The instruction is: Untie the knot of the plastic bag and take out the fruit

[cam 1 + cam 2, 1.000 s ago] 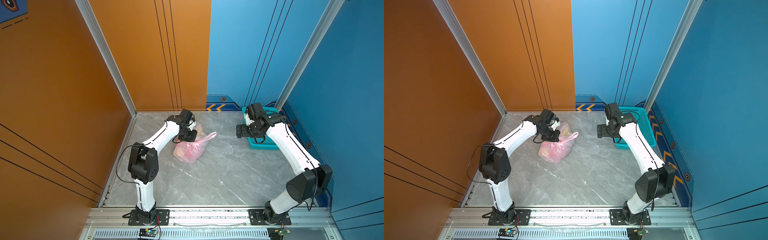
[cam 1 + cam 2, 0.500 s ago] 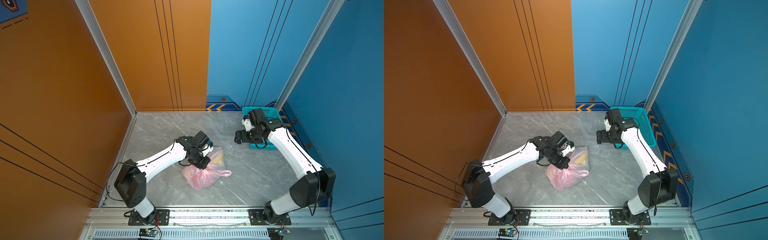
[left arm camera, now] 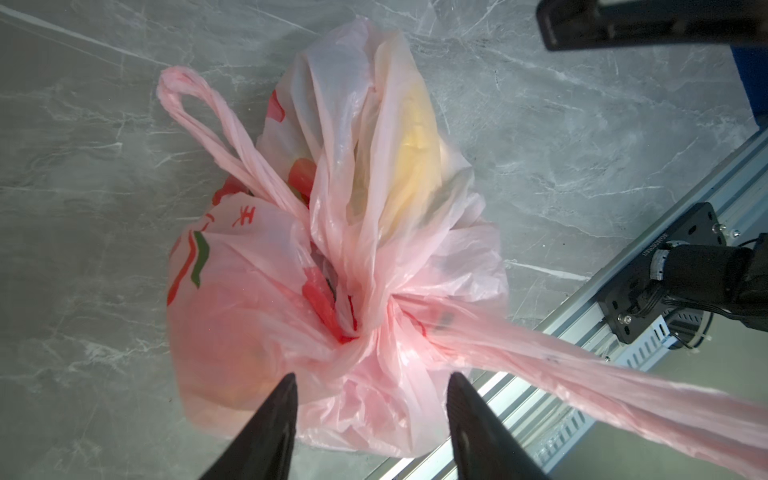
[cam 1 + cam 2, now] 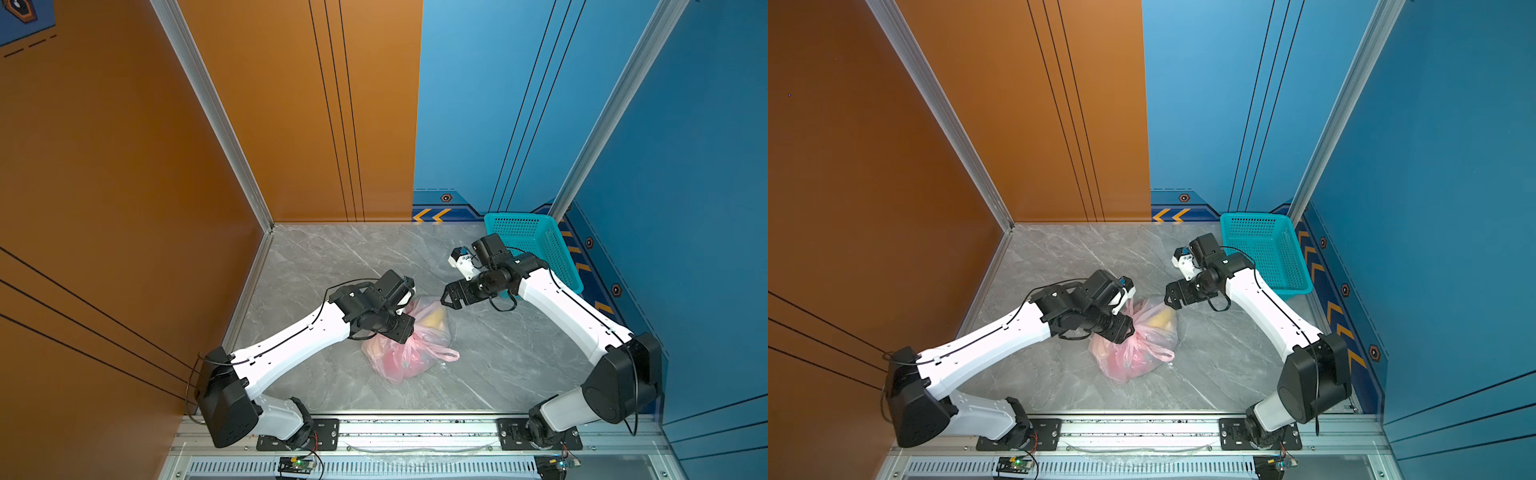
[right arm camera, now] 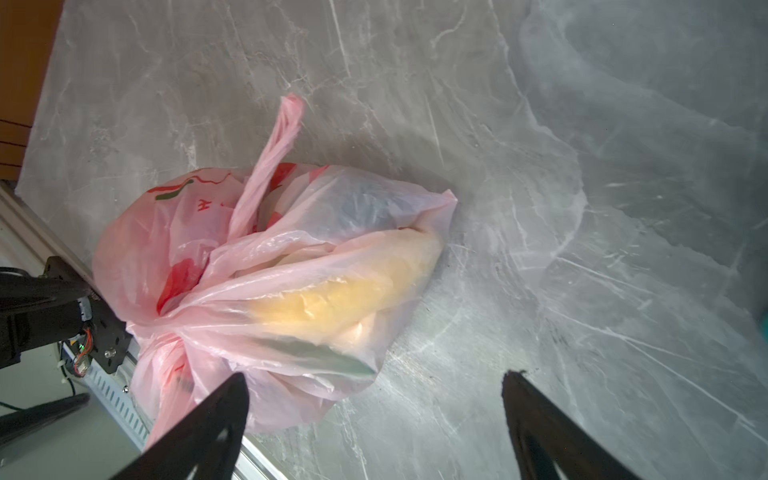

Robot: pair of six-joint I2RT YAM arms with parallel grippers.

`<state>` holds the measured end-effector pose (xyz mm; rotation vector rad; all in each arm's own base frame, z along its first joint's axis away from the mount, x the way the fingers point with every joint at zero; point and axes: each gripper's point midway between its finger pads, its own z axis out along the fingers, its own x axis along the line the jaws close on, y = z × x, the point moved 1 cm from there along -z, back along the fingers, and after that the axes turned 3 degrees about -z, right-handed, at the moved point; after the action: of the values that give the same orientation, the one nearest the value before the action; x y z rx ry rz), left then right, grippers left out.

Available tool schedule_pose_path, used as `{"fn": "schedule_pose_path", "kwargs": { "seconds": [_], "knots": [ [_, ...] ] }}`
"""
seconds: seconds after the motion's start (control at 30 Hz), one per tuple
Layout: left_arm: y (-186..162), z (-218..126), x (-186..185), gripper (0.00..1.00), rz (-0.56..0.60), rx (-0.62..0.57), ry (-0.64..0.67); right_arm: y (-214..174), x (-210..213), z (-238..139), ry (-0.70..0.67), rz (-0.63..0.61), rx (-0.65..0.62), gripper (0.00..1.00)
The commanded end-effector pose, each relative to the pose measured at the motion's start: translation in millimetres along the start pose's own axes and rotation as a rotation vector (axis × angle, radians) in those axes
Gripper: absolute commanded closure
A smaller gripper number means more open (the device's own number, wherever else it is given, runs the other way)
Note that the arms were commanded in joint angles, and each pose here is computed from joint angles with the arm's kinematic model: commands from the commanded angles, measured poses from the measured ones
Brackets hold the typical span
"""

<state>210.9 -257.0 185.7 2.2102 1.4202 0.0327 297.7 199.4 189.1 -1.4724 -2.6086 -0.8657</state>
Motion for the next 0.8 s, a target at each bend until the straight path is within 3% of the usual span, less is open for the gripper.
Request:
{"fn": "schedule_pose_path", "kwargs": {
  "seconds": [0.0,0.33,0.6,0.67,0.77],
  "knots": [
    [-15,5,11,0.38,-0.068,-0.023,0.096,6,27,0,0.072,-0.113,-0.055,0.05],
    [-36,33,27,0.33,-0.105,-0.092,0.205,2,41,19,0.065,-0.187,-0.021,0.05],
    [-30,60,-2,0.37,-0.107,-0.137,0.021,-5,41,25,0.080,-0.198,-0.003,0.06],
    [-29,64,-5,0.42,-0.101,-0.146,-0.005,-7,41,28,0.085,-0.209,0.007,0.07],
    [-30,68,-6,0.58,-0.094,-0.145,-0.010,-6,43,32,0.093,-0.231,0.012,0.08]
  ]
}}
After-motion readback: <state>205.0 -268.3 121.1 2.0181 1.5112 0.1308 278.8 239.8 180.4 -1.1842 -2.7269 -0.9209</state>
